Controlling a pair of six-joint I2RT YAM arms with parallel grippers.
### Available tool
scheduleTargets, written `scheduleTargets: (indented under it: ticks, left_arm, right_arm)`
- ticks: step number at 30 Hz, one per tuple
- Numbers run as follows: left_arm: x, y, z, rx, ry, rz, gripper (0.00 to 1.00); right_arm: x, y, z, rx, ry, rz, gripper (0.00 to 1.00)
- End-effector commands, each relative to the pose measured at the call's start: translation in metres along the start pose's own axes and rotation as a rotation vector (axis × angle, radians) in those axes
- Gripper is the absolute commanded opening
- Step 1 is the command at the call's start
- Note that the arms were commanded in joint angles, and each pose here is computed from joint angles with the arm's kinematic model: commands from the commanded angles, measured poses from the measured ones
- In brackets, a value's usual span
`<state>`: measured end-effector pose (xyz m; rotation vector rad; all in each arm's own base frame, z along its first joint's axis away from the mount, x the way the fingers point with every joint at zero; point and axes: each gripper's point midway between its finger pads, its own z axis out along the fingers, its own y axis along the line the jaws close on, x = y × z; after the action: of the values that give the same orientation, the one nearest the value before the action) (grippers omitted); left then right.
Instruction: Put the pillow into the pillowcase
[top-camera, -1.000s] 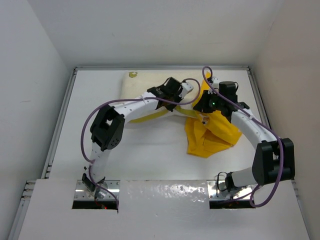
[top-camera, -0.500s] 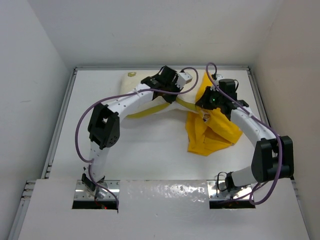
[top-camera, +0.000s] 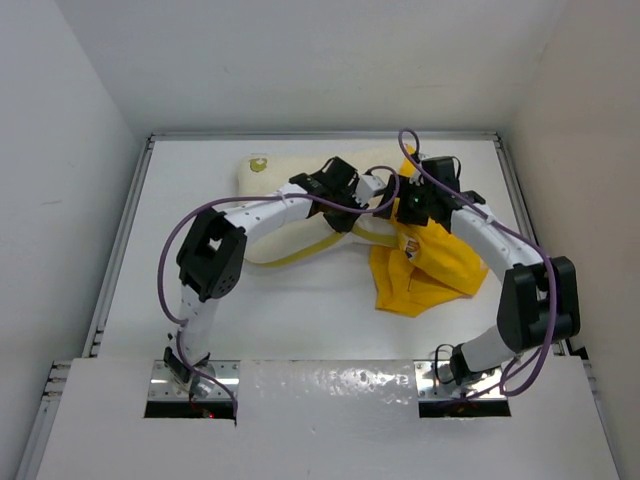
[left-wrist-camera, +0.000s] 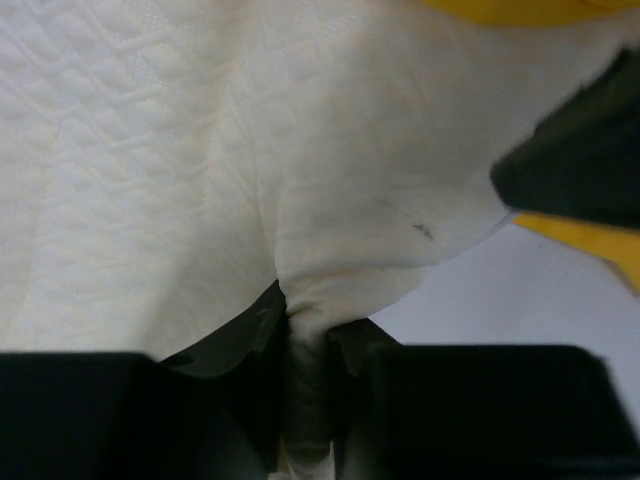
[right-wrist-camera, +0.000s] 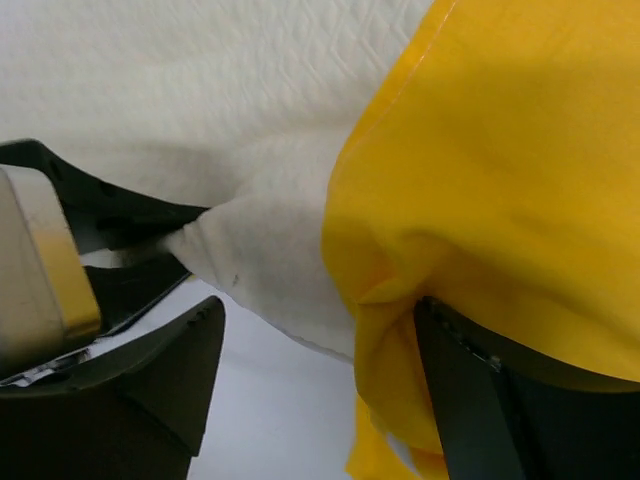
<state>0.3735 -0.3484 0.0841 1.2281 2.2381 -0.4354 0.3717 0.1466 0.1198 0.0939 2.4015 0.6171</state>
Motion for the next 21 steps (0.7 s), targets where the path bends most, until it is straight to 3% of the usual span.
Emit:
scheduleTargets:
  ticks: [1,4,5,8,9,10,14,15,17,21]
  left_arm:
    - [-0.054,-0.008,-0.048,0.037,-0.171,0.020,0.20]
    - [-0.059,-0.008,-0.055,0.049,-0.180,0.023,0.41]
    - [-0.063,-0.010,-0.061,0.061,-0.186,0.024,0.54]
    - [-0.074,-0.009,-0.079,0.074,-0.207,0.019,0.76]
    - [-0.080,-0.004,-0.087,0.066,-0.223,0.018,0.92]
    - [-0.091,0.000,-0.100,0.054,-0.247,0.024,1.00]
    - [-0.105,0.031,-0.131,-0.044,-0.284,0.028,1.00]
    - [-0.106,0.048,-0.139,-0.109,-0.288,0.009,1.00]
    - [-0.097,0.095,-0.153,-0.221,-0.296,-0.101,1.00]
    - [-0.048,0.192,-0.160,-0.373,-0.248,-0.374,1.00]
  right_arm:
    - [-0.016,-0.001,-0.021,0.068,-0.003,-0.074,0.78]
    - [-0.043,-0.005,-0.034,0.135,-0.062,-0.087,0.86]
    - [-0.060,-0.003,-0.041,0.147,-0.096,-0.085,0.90]
    - [-0.090,-0.008,-0.050,0.213,-0.160,-0.081,0.92]
    - [-0.112,-0.004,-0.057,0.229,-0.211,-0.088,0.92]
    - [-0.119,-0.010,-0.058,0.263,-0.222,-0.087,0.92]
    - [-0.162,-0.028,-0.051,0.361,-0.292,-0.079,0.84]
    - [-0.162,-0.043,-0.032,0.392,-0.257,-0.074,0.77]
    - [-0.184,-0.048,-0.024,0.408,-0.279,-0.065,0.74]
    - [-0.198,-0.076,0.033,0.437,-0.240,-0.073,0.85]
